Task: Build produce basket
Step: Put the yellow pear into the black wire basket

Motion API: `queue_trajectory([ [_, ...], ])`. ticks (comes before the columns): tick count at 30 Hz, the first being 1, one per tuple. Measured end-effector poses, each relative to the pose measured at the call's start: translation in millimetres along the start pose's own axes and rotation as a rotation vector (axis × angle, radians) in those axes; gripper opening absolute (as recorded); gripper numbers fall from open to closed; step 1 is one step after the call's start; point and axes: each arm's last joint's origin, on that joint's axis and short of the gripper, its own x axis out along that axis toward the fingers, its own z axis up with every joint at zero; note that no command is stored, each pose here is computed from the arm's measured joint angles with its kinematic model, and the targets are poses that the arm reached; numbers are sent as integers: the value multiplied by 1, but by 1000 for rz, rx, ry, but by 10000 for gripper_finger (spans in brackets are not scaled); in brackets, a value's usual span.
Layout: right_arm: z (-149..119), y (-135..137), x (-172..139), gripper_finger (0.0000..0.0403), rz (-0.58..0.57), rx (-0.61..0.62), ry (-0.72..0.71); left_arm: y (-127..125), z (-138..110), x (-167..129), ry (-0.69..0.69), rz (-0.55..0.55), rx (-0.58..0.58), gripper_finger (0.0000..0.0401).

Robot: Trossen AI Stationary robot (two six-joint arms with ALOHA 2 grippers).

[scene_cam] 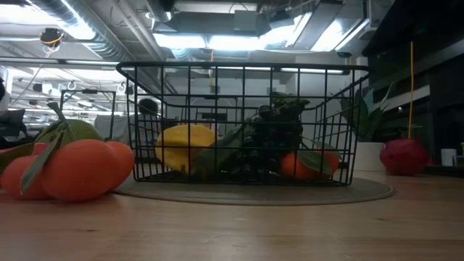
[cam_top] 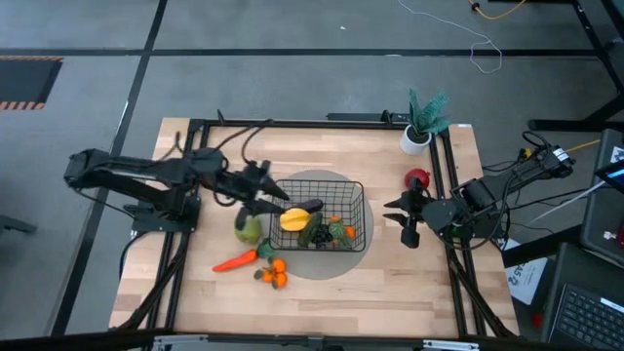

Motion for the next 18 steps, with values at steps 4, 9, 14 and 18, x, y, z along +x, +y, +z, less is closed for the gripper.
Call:
queue_trajectory([
  [4,0,0,0,124,0,0,-1,1,-10,-26,141,190,-29,164],
  [9,0,0,0,124,0,0,-1,10,-32,-51,364,521,-36,163],
  [14,0,0,0,124,0,0,-1,22,-60,-69,547,934,-202,163],
  [18,0,0,0,124,0,0,-1,24,-71,-76,557,1113,-419,163],
])
